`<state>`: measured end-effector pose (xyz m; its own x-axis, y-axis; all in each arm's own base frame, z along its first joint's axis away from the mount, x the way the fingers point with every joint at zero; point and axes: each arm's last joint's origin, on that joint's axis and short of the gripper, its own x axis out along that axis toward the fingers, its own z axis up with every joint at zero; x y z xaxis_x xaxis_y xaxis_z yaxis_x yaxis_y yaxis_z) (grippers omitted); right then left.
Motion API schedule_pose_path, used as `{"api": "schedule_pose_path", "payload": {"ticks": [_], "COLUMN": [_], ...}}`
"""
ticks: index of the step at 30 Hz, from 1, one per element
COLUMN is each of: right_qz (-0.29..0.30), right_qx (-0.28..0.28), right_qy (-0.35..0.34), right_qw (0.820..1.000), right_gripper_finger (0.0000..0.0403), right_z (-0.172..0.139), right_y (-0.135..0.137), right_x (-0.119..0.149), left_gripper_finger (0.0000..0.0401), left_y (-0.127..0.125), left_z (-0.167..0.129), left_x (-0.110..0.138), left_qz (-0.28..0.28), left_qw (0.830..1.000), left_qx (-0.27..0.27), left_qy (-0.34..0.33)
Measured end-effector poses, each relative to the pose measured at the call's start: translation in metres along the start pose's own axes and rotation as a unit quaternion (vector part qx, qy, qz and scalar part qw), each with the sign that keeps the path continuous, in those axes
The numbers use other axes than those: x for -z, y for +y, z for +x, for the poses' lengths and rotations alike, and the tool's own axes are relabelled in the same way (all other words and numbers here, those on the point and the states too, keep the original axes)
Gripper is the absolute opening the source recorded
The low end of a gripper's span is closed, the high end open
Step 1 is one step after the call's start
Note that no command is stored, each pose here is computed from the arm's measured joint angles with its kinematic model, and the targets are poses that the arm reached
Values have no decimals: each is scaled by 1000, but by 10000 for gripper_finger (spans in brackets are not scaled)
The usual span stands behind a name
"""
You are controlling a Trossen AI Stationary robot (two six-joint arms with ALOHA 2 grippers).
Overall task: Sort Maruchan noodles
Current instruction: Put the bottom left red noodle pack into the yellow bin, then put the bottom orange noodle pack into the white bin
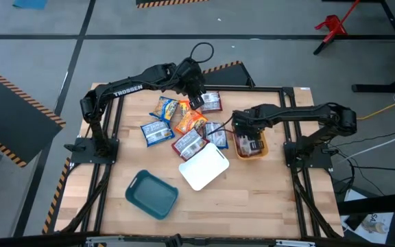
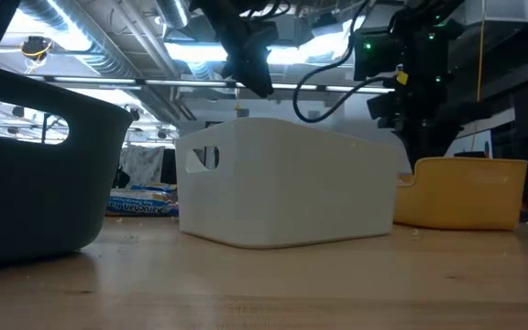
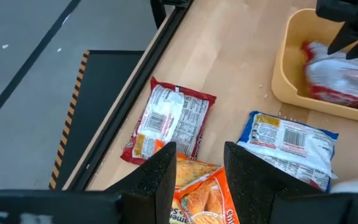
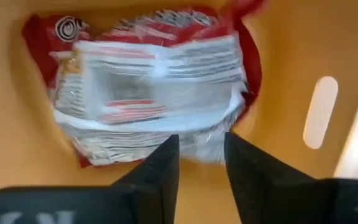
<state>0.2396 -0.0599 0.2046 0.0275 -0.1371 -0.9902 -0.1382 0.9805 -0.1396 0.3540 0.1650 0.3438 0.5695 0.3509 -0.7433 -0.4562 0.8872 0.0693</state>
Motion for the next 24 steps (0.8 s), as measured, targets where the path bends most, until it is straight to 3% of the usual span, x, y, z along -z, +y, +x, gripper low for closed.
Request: {"api": "schedule_pose_path", "payload": {"ticks": [3,7,14,19,24], "right_qz": [4,26,138,194,205], "right_qx": [10,34,78,66,67], "right_qy": [-12,-49,-169,-224,-226], "right_qw": [1000,998,973,953,950], "right_gripper_finger": [102,115,185,254,306], "right_z": [-3,-26,-92,-118,-123], "right_y": [-1,-8,-31,-37,-36], "right_x": [-1,-7,1,22,31], "left_gripper_finger": [128,128,136,162,202], "left_y": [0,3,30,45,32], "left_z": [0,-7,-35,-37,-26], "left_x": [0,1,-1,12,27], "left_qz": [0,10,-10,-5,80], "left_qw": [1000,999,999,992,978], "left_qx": [-1,39,30,125,190], "left_qy": [0,1,-32,13,46]}}
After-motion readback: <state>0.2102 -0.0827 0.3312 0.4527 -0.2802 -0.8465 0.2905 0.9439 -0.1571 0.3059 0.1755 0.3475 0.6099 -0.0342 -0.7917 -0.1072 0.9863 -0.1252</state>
